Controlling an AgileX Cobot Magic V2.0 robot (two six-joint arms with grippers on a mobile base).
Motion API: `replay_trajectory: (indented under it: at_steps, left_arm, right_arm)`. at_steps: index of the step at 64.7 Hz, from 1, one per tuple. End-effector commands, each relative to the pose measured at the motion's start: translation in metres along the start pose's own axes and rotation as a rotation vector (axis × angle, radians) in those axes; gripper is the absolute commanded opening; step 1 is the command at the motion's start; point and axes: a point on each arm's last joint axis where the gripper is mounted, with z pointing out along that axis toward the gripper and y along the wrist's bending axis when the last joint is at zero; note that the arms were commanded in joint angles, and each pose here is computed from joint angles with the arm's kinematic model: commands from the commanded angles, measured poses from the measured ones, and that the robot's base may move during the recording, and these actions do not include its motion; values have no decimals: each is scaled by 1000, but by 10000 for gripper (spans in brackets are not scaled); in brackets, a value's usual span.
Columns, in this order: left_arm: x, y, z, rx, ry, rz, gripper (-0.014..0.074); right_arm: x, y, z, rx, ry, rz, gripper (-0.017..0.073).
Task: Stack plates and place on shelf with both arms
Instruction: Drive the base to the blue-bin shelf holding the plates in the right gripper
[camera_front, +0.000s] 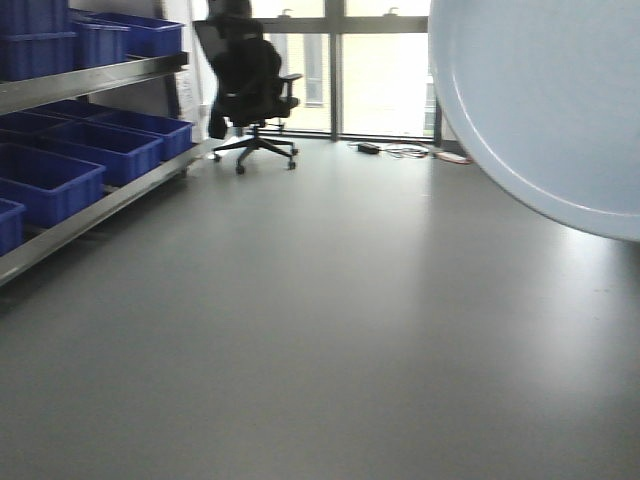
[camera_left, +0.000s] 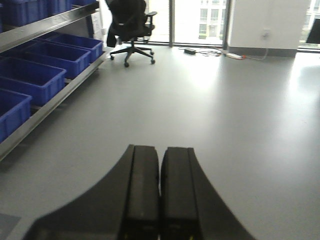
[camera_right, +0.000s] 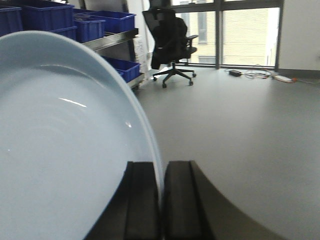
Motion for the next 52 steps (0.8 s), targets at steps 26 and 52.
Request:
replay_trajectory:
  at_steps: [26,52]
  left_arm:
    - [-20,2,-1,-22,-114,-8,82]
    - [-20,2,-1,-22,-114,-8,82]
  right_arm:
    - [-20,0,0,7,-132,-9,56]
    - [-20,0,0,7,-133,-9,56]
